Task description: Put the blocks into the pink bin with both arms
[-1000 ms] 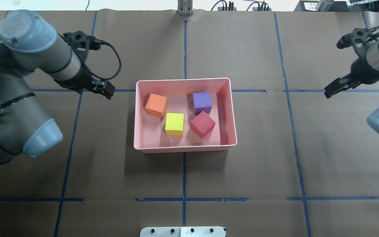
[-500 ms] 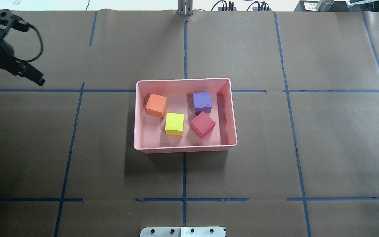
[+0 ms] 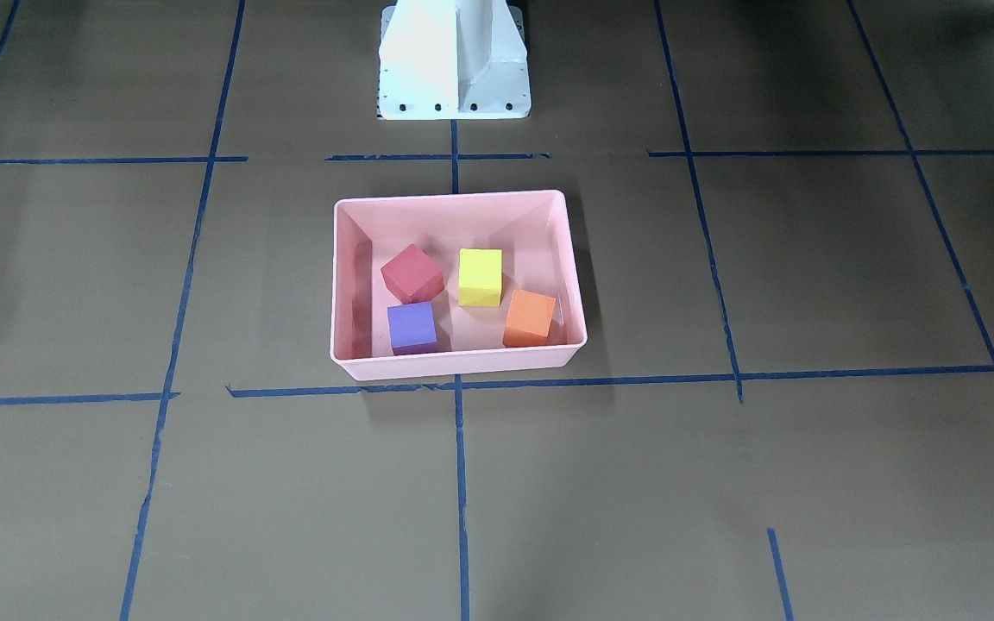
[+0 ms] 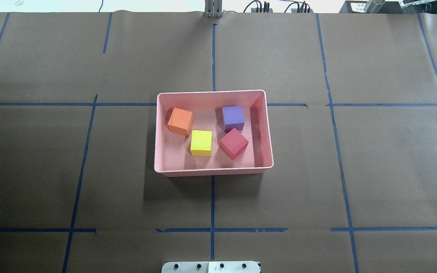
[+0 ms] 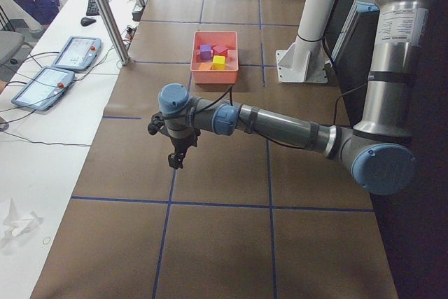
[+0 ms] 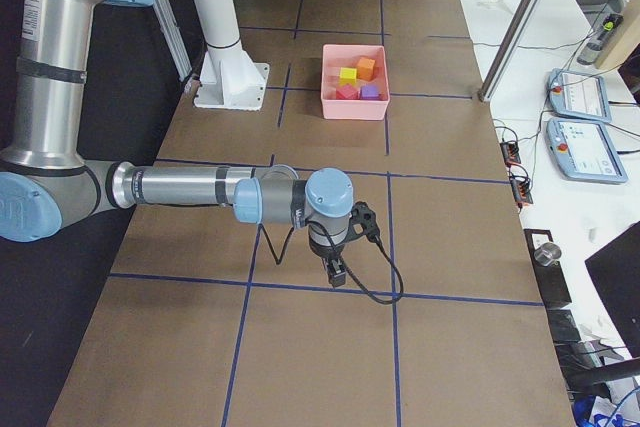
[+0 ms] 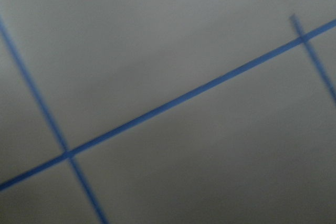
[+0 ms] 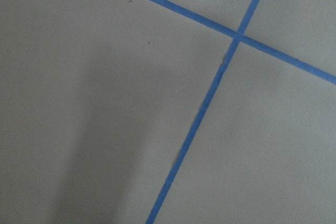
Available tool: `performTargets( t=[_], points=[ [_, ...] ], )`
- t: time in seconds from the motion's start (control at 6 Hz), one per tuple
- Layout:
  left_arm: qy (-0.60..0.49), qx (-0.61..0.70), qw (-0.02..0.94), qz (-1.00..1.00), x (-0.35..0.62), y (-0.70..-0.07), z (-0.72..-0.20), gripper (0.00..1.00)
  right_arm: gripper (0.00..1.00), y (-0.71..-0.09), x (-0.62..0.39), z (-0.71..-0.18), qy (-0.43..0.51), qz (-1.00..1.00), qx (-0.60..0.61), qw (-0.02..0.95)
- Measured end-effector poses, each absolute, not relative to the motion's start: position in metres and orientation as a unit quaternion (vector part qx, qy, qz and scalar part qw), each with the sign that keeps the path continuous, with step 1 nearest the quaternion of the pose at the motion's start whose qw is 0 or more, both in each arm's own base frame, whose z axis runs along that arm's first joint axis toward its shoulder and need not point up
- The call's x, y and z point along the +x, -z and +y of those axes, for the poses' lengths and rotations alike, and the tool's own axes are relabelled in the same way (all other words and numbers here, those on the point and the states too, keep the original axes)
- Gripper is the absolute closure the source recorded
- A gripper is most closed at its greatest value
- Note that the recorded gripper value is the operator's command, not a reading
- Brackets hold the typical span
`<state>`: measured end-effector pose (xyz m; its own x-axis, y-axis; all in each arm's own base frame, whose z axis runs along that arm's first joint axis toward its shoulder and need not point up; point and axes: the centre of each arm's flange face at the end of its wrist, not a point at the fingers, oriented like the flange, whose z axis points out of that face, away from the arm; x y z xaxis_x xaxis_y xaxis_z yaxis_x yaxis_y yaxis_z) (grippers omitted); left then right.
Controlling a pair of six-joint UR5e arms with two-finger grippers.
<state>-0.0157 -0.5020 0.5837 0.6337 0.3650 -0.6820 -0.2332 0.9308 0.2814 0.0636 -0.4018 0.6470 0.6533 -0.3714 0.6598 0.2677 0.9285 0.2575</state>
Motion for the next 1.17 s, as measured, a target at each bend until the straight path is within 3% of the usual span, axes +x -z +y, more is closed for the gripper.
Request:
performTargets(
  t=[0.67, 1.17],
  points=[
    [-0.080, 0.023, 0.912, 0.402, -0.075, -0.675, -0.422, 0.00, 0.00, -0.649, 0.068, -0.402, 0.142, -0.382, 0.058, 0.911],
    [-0.074, 0.011, 0.913, 0.402, -0.076, -0.688, -0.408, 0.00, 0.00, -0.649, 0.068, -0.402, 0.142, -0.382, 0.059, 0.911]
  ],
)
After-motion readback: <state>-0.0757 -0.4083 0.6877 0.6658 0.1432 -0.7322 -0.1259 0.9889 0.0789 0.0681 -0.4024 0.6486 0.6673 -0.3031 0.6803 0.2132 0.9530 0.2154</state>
